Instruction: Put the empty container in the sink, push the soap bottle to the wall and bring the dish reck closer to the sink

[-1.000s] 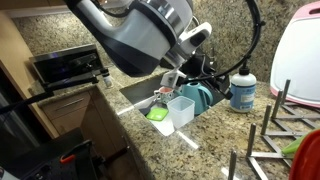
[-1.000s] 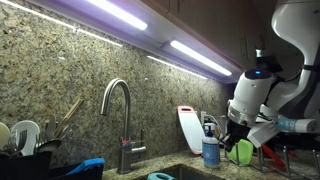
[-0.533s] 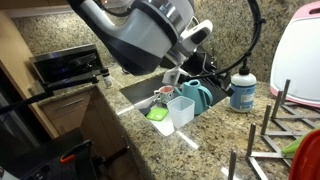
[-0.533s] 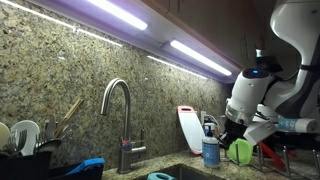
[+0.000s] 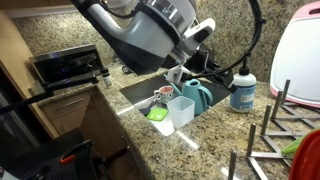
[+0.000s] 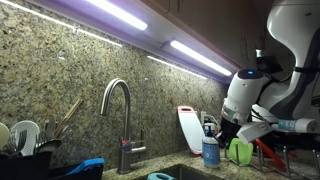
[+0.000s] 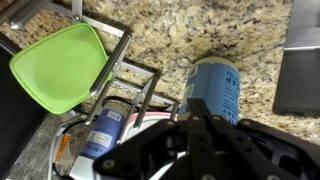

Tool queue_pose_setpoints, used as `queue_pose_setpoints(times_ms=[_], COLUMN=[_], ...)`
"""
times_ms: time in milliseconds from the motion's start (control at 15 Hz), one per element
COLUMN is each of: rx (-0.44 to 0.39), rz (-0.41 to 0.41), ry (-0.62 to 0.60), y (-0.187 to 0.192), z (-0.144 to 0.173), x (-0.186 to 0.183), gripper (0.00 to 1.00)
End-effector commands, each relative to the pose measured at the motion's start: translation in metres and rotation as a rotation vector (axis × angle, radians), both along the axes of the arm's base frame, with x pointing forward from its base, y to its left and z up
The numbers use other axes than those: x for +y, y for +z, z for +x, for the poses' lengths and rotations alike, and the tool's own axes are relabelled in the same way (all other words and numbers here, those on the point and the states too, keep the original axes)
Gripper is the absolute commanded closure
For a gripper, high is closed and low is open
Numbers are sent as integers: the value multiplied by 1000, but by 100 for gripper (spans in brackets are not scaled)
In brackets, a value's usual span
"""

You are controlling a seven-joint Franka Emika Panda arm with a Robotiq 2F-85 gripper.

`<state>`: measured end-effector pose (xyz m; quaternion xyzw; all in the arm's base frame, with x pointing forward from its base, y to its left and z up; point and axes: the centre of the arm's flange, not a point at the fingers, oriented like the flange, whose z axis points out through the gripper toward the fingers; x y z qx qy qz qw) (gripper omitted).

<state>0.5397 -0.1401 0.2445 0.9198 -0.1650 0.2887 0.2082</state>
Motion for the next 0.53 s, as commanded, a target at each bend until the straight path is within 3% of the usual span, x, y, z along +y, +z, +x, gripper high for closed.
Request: queue_pose_setpoints(times_ms=[0, 467], rx=[-30, -42], rz=[-23, -30], ry=[-12, -10], y=[0, 2], z=[18, 34], x=[-3, -3], gripper=[100, 100])
